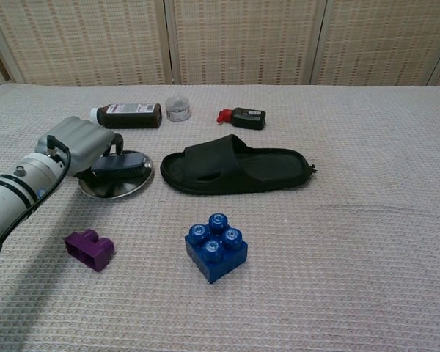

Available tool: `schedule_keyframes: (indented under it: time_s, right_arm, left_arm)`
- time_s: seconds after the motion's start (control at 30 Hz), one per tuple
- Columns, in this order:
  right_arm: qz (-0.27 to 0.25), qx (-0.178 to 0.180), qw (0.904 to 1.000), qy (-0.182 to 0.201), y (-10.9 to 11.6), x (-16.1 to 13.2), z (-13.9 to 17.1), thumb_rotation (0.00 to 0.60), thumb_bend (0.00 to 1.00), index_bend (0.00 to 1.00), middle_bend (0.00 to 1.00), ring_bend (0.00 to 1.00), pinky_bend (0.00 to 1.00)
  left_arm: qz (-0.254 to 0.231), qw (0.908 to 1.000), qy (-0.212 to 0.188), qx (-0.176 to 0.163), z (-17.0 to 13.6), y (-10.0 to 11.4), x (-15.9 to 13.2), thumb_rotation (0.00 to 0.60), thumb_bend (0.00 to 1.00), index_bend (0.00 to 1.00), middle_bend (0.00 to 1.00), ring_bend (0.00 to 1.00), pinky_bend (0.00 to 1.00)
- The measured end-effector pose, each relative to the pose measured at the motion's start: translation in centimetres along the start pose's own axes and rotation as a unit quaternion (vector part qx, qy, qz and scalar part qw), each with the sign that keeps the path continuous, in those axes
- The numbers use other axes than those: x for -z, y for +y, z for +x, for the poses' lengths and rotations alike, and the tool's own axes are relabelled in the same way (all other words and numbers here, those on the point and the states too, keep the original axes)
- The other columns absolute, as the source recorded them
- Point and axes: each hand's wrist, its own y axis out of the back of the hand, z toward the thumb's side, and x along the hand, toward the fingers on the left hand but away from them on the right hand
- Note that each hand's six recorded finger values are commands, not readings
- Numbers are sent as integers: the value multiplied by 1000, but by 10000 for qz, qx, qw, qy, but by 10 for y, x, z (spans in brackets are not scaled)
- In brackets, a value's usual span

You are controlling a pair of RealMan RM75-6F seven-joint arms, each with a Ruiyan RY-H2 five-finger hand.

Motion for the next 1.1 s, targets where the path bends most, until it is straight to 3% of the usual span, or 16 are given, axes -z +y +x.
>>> schedule_keyframes:
  time_s: [0.3, 0.6, 0.67, 0.73, 0.83, 1.0, 1.1]
  right_arm:
    - [17, -19, 10000, -16, -1, 0, 0, 600, 119, 0, 0, 0, 0]
    - [49, -82, 9999, 105, -7, -5, -4, 600, 122, 0, 0, 0, 0]
    - [44, -142, 9997, 189, -11, -8, -7, 600, 166, 0, 0, 0, 0]
    - [6, -168, 9994, 313, -14, -14, -13, 600, 289, 0, 0, 0, 0]
    - [-35, -222, 9981, 573, -19, -26, -28, 600, 383, 0, 0, 0, 0]
    - [18, -307, 9953, 923, -24, -43, -49, 600, 511, 0, 0, 0, 0]
    - [134, -496, 9906, 1270, -31, -64, -77, 600, 569, 0, 0, 0, 0]
  left_arm:
    - [115, 9999, 11, -94, 1, -1, 2, 600, 376, 453, 482, 893, 1000]
    - [-268, 9987, -143, -410, -7, 12, 0, 600, 384, 528, 574, 893, 1000]
    - [-381, 9981, -200, -431, -9, 17, -2, 600, 384, 527, 573, 893, 1000]
    - [-467, 9976, -239, -453, -11, 22, -3, 600, 384, 525, 570, 893, 1000]
    - [-554, 9969, -264, -498, -11, 32, -4, 600, 383, 522, 567, 893, 1000]
    - [-623, 9962, -257, -549, -10, 44, -6, 600, 384, 517, 564, 894, 1000]
    - [-809, 9945, -309, -590, -10, 59, -13, 600, 383, 512, 556, 893, 1000]
